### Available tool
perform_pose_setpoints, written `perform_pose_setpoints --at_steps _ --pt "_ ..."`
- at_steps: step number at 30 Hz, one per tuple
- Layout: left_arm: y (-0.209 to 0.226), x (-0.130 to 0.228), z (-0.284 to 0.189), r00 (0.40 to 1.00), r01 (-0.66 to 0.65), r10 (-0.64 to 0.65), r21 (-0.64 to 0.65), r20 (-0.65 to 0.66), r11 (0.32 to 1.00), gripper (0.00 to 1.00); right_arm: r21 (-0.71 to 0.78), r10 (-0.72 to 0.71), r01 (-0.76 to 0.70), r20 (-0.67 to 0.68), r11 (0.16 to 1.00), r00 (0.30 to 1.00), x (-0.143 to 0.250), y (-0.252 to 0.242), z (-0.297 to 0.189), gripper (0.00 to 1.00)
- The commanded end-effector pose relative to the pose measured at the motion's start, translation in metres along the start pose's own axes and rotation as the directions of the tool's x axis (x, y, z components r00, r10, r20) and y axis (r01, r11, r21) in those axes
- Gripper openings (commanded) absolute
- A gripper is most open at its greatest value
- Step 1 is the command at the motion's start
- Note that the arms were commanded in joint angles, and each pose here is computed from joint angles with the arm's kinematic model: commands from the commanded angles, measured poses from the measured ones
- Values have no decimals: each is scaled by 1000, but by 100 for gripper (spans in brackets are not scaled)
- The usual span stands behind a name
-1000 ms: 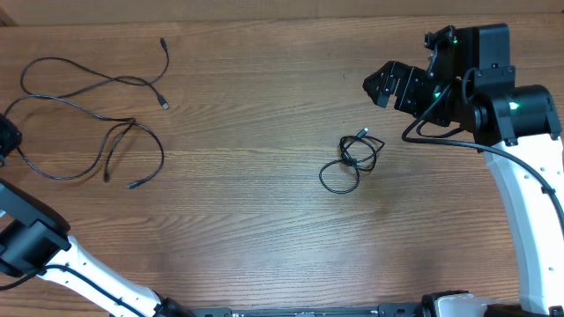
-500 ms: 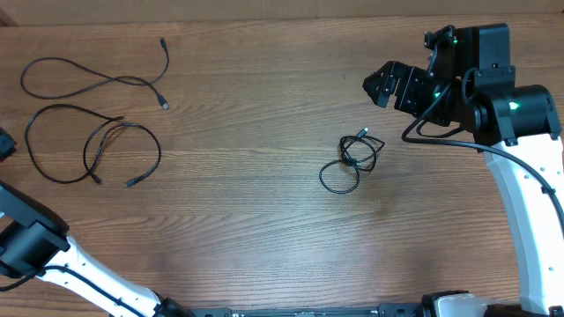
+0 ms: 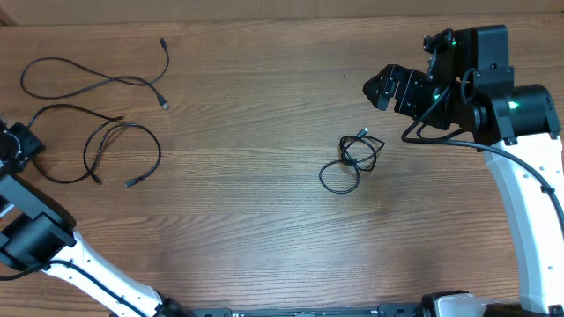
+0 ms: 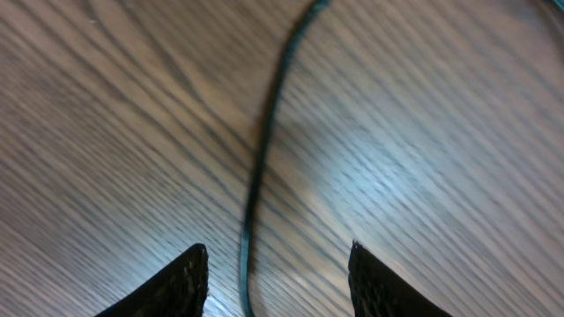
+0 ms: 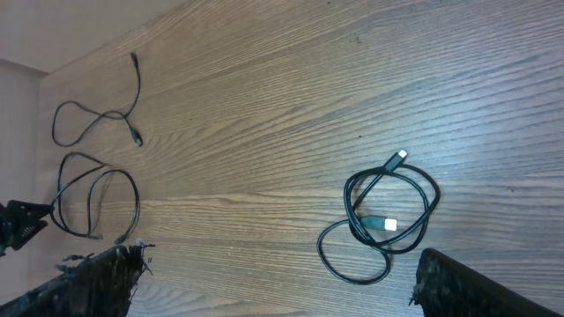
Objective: Untangle cables
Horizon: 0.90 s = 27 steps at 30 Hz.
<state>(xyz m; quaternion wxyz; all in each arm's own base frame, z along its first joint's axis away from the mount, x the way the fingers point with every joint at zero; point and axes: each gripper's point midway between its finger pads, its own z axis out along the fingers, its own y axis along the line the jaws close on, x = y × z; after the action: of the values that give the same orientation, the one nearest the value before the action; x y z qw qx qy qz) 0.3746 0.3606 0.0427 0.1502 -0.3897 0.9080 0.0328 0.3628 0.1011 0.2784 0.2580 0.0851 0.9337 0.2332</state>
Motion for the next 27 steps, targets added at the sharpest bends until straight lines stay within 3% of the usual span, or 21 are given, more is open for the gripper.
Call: perform_pose_setpoints --at_steps 1,8,16,17,21,27 --pt "20 5 10 999 40 -40 -87 6 995 52 -10 -8 9 18 1000 1000 -6 3 -4 100" --pt "27 11 29 999 50 -48 -90 26 995 51 -11 -8 9 19 1000 1000 -6 3 -4 100" --pt "34 18 45 997 61 -57 -92 46 994 40 -11 0 0 19 1000 1000 -6 3 -4 100" --pt "34 18 46 997 55 -50 -92 50 994 36 -11 3 -3 18 1000 1000 -6 3 -4 100" --pt "35 11 47 997 0 7 -94 75 996 4 -12 15 -14 18 1000 1000 -6 3 -4 100" --pt "41 -14 34 989 -20 38 -124 146 992 4 -12 18 -18 18 1000 1000 -6 3 -4 100"
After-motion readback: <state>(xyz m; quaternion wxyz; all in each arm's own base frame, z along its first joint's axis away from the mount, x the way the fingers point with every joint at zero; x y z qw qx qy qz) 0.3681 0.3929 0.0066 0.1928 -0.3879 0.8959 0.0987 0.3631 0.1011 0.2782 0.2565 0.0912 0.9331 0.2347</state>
